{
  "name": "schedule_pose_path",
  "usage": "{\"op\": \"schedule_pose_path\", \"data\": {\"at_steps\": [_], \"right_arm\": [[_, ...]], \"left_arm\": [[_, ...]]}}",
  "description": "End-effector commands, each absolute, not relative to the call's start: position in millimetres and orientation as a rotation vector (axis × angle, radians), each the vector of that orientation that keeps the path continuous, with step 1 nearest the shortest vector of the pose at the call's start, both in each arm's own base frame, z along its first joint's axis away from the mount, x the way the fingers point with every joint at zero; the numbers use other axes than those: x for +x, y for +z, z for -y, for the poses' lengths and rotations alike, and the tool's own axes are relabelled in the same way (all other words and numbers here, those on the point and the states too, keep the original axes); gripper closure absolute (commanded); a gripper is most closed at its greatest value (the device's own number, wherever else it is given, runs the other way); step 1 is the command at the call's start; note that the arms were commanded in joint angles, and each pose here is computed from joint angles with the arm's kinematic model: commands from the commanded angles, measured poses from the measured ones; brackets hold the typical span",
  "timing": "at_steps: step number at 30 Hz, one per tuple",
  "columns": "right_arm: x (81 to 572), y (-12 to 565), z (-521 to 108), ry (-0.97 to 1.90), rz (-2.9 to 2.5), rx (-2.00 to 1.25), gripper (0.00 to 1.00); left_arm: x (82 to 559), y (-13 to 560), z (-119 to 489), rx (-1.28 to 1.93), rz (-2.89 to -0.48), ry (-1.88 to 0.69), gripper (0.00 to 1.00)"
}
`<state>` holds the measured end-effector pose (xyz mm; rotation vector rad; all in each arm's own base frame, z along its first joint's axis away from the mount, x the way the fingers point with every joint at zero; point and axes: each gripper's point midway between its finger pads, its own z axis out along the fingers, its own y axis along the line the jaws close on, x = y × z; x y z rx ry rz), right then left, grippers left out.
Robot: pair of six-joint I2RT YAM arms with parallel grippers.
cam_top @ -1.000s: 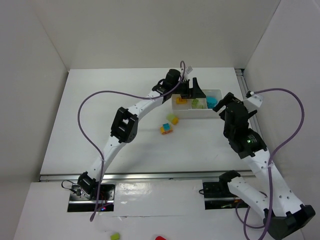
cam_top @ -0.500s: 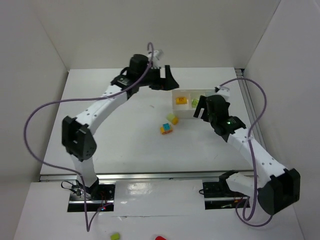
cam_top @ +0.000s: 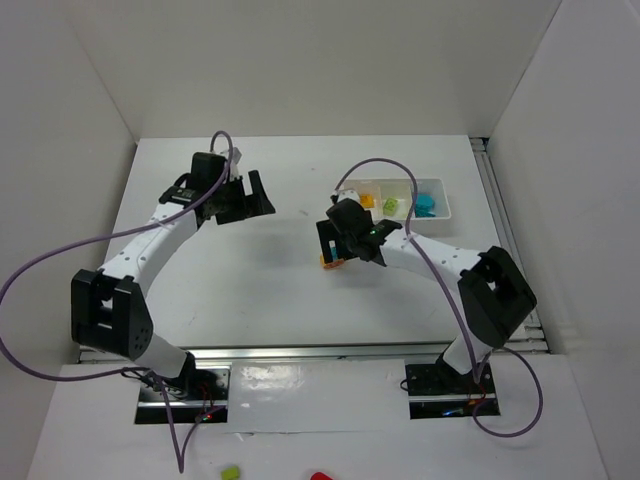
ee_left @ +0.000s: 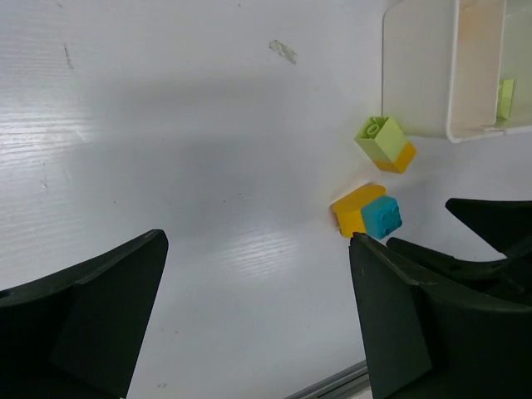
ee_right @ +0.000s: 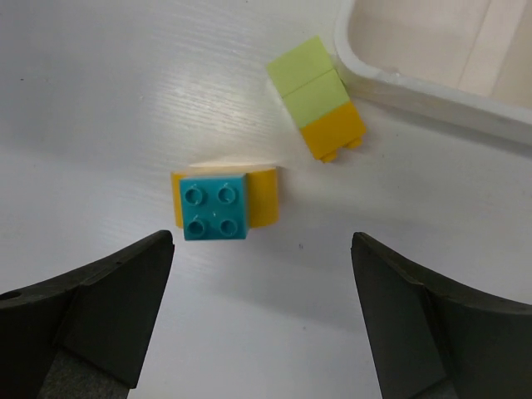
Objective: Sort the legos into containers by color
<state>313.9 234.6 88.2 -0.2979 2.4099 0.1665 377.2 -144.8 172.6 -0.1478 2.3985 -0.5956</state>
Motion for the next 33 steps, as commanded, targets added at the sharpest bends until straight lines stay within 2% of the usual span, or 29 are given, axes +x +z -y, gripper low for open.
{"op": "schedule_pose_path", "data": {"at_steps": [1,9,10,13,14,16,17,21,24,28,33], "right_arm": [[336.8,105.8,-256.7,0.183,-2.322,-0.306,0.07],[334.7,73.0,-272.1,0.217,-2.394,-0.390,0.24],[334.7,72.9,-272.1,0.218,-2.394,-0.391,0.31],[338.0,75.8,-275.6,0.236,-2.378,-0.372,0.41],[336.3,73.1,-276.3,0.246,-2.381,-0.376,0.49],[336.8,80.7,-276.7,0.257,-2.365,-0.371,0.56],[336.8,80.7,-276.7,0.257,-2.365,-0.371,0.65],[337.9,118.8,-277.6,0.306,-2.325,-0.369,0.81],[339.5,152.7,-266.7,0.478,-2.315,-0.332,0.82],[322.5,197.7,-257.7,0.890,-2.301,-0.363,0.83],[307.4,224.0,-247.9,1.248,-2.313,-0.314,0.83]], "left_arm": [[379.4,206.2,140.2,-0.109,-2.299,-0.600,0.00],[377.7,205.1,138.4,-0.089,-2.306,-0.604,0.01],[377.7,205.1,138.4,-0.088,-2.306,-0.605,0.01],[377.7,205.1,138.4,-0.088,-2.306,-0.605,0.01],[376.9,205.4,139.8,-0.083,-2.307,-0.615,0.01],[374.6,201.7,140.4,-0.055,-2.315,-0.615,0.01],[374.6,201.7,140.4,-0.055,-2.315,-0.615,0.03],[363.8,206.8,156.9,0.111,-2.291,-0.705,0.03],[343.7,211.8,187.2,0.322,-2.246,-0.773,0.03],[313.8,225.2,235.6,0.596,-2.138,-0.878,0.03],[288.0,238.2,266.9,0.799,-1.994,-0.921,0.00]]}}
